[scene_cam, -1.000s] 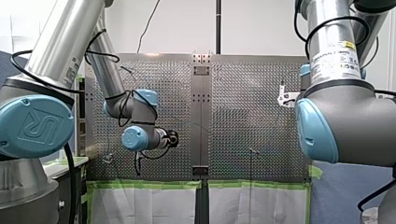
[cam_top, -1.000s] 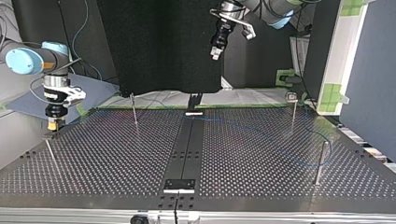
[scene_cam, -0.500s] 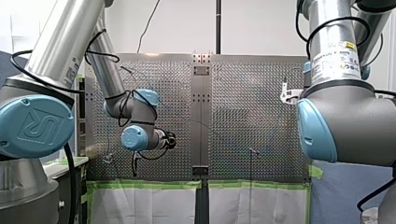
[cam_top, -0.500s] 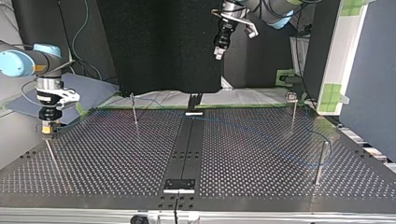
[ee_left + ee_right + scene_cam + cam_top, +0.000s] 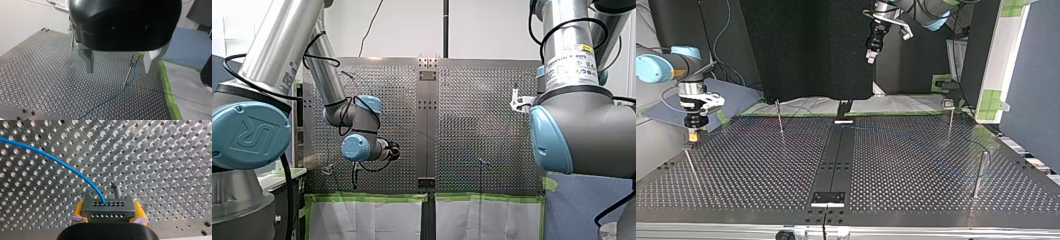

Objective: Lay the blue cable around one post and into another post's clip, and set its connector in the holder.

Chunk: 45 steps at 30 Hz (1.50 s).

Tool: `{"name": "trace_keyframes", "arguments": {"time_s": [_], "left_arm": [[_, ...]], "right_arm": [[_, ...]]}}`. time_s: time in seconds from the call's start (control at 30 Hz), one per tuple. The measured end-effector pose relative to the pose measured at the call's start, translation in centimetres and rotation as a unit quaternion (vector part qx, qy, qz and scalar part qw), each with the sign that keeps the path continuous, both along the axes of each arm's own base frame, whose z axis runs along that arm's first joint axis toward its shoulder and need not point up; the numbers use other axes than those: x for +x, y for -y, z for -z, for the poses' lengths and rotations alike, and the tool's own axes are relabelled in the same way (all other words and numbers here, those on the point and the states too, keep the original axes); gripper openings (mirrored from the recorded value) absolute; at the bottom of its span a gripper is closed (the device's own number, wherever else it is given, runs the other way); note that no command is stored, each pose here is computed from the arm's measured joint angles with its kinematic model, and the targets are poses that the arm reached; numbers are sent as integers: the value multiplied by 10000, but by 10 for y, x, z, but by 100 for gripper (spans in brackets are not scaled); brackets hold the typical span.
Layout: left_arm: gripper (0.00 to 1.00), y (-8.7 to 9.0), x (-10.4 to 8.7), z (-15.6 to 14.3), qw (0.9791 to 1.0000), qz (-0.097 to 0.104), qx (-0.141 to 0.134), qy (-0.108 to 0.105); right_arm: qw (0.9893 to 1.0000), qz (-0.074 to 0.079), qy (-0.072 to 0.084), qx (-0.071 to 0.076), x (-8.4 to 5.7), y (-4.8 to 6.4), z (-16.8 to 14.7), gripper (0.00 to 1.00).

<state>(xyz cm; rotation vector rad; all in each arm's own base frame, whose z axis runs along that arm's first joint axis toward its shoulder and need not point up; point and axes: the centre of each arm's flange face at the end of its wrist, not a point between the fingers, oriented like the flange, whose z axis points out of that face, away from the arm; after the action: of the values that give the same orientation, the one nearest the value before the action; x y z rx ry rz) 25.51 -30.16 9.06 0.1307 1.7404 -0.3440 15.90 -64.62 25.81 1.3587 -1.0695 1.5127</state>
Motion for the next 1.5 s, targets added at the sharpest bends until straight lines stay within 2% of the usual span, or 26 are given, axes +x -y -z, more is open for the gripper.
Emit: {"name": "trace_keyframes", "arguments": {"time_s": [0.17, 0.3, 0.4, 0.57, 0.93, 1.5], "left_arm": [[100, 0, -2, 1, 10000, 13, 49, -18], [100, 0, -2, 1, 10000, 13, 71, -32], [100, 0, -2, 1, 10000, 8, 79, -33], [100, -1, -2, 1, 9999, -36, 97, -31], [100, -2, -2, 1, 9999, -59, 142, -45], [100, -2, -3, 1, 9998, -72, 154, -45]], "right_arm": [[10000, -25, 54, 63, 0, -1, 0, 0], [10000, -15, 61, 56, -1, -2, -3, 0], [10000, -22, 82, 3, 0, -3, -11, 0], [9997, -42, 168, -169, 1, -5, -30, 0], [9992, -27, 274, -292, -4, -3, -35, 0], [9996, 146, 226, -109, -7, -8, -19, 0]]}}
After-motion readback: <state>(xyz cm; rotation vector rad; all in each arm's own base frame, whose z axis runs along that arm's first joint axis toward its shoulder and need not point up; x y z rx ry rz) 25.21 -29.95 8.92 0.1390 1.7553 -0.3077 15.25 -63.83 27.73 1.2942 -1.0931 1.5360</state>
